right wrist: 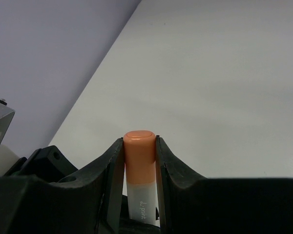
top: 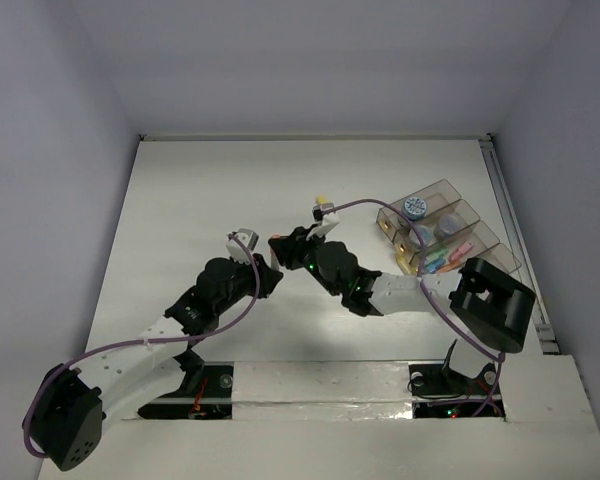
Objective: Sort the stationery into containers
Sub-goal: Close the pen cap on the pen, then place the pen in the storage box.
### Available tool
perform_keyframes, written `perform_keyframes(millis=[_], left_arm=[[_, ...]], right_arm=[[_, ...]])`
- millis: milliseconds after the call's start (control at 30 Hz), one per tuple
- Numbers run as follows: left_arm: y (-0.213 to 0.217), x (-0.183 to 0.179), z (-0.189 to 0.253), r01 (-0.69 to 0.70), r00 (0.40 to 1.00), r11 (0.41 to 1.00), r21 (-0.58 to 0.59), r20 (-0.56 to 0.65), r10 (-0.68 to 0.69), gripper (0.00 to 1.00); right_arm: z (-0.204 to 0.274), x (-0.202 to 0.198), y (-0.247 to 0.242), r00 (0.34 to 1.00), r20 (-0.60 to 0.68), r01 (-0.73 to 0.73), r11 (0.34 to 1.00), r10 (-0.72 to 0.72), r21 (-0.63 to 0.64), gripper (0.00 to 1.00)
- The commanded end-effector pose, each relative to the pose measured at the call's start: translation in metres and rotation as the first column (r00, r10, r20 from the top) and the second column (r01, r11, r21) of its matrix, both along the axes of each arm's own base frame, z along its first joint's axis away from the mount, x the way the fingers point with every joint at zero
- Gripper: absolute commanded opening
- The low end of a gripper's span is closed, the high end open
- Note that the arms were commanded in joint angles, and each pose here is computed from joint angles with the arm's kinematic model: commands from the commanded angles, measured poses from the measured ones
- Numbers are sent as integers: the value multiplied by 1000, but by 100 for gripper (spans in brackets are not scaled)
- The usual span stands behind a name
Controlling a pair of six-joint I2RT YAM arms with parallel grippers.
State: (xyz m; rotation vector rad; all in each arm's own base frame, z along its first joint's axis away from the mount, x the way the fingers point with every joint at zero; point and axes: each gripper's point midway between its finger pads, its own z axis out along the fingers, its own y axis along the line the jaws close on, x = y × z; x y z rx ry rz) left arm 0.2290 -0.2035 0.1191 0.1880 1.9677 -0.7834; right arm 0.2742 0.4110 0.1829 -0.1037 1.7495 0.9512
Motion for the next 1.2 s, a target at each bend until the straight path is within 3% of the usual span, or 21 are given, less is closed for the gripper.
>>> perform_keyframes(millis=[0, 333, 600, 767, 867, 1033, 1167], left_arm=[[28, 58, 139, -218, 892, 928, -304, 323, 315, 0], [18, 61, 167, -170, 890, 920, -354, 346, 298, 0], [-3, 40, 120, -57, 958, 943, -329, 249, 144, 0], [-7, 20, 105, 15, 971, 946, -324, 232, 64, 31], [-8, 9, 99, 49, 973, 946, -321, 229, 27, 40], [-9, -11, 91, 120, 971, 944, -307, 235, -47, 53], [-5, -27, 92, 147, 964, 931, -335, 259, -59, 65]], right_arm=[[-94, -83, 5, 944, -244, -272, 943, 223, -189, 0], [-105, -90, -4, 944, -267, -247, 950, 192, -190, 0], [-44, -25, -9, 987, -158, -38, 989, 15, -145, 0], [0, 29, -7, 992, -92, 82, 992, -90, -95, 0], [32, 79, -28, 971, -14, 239, 970, -240, -46, 0], [65, 158, -88, 892, -13, 452, 892, -452, 20, 0], [74, 168, -151, 827, 2, 562, 827, -562, -20, 0]])
